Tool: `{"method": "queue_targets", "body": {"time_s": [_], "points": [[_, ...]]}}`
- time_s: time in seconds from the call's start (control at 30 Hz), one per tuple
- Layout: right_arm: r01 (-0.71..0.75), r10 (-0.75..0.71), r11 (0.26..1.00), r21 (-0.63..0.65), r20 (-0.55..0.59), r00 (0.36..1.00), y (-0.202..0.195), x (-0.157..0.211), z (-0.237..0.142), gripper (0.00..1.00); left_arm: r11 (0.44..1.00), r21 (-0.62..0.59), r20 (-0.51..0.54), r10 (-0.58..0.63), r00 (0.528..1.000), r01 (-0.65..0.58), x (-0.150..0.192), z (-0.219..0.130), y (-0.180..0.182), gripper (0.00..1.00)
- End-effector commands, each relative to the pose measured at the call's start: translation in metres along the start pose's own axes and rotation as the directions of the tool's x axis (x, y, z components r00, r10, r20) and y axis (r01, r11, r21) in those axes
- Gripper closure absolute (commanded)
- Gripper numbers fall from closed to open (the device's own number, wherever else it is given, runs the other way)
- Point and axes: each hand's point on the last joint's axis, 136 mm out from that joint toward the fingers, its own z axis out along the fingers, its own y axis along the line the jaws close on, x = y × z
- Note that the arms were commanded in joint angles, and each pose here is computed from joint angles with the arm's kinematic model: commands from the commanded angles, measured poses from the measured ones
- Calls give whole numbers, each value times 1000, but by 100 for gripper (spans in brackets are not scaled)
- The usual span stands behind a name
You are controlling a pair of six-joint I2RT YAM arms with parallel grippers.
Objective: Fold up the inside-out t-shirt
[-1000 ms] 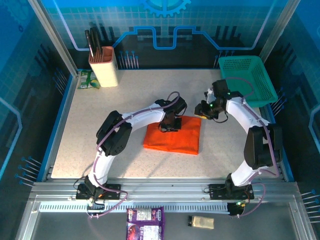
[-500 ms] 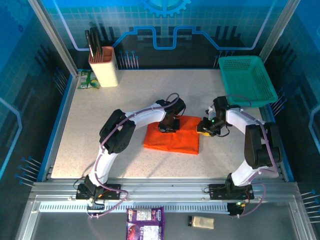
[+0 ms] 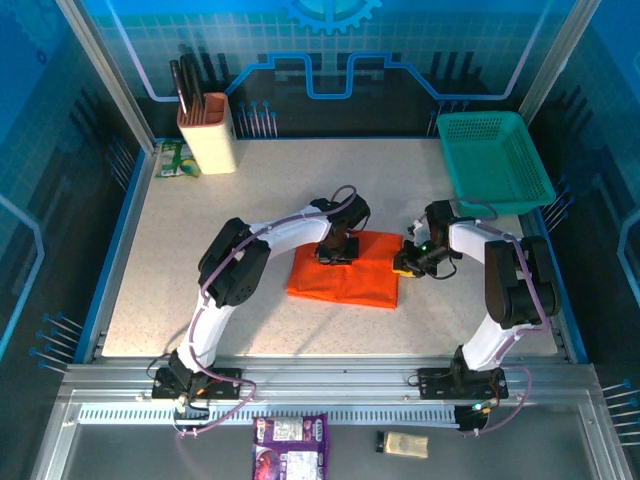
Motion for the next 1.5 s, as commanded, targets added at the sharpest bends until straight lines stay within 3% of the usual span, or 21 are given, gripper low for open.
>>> {"method": "queue_targets", "body": {"time_s": [0.0, 0.13, 0.3, 0.47, 0.6, 0.83, 1.13, 1.3, 1.47], "points": [[-14, 14, 1000, -9, -11, 1000, -4, 0, 0, 86, 1000, 7, -12, -5, 1000, 5, 5, -5, 5, 99], [-18, 19, 999, 38, -19, 1000, -8, 0, -6, 96, 999, 53, 83, 10, 996, -14, -9, -42, -4, 95], [16, -10, 977, 214, -28, 1000, -25, -2, -27, 100, 999, 43, 146, -29, 989, 23, -22, -72, 25, 93], [42, -37, 929, 367, -23, 999, -40, -11, -50, 100, 994, 51, 118, -99, 988, 94, -21, -67, 69, 93], [64, -60, 893, 446, -22, 998, -43, -21, -61, 100, 988, 103, 56, -121, 991, 115, -18, -53, 75, 95], [117, -115, 867, 484, -35, 993, -26, -32, -69, 100, 978, 169, -15, -121, 993, 121, -12, -27, 60, 97], [158, -161, 859, 487, -36, 986, -1, -36, -75, 100, 977, 153, -45, -140, 989, 145, -5, -13, 62, 98], [172, -173, 856, 488, -44, 984, 6, -36, -74, 100, 973, 173, 13, -159, 987, 155, -4, -26, 64, 98], [176, -176, 853, 491, -46, 983, 7, -34, -76, 100, 978, 112, 48, -180, 983, 174, 1, -33, 81, 98]]}}
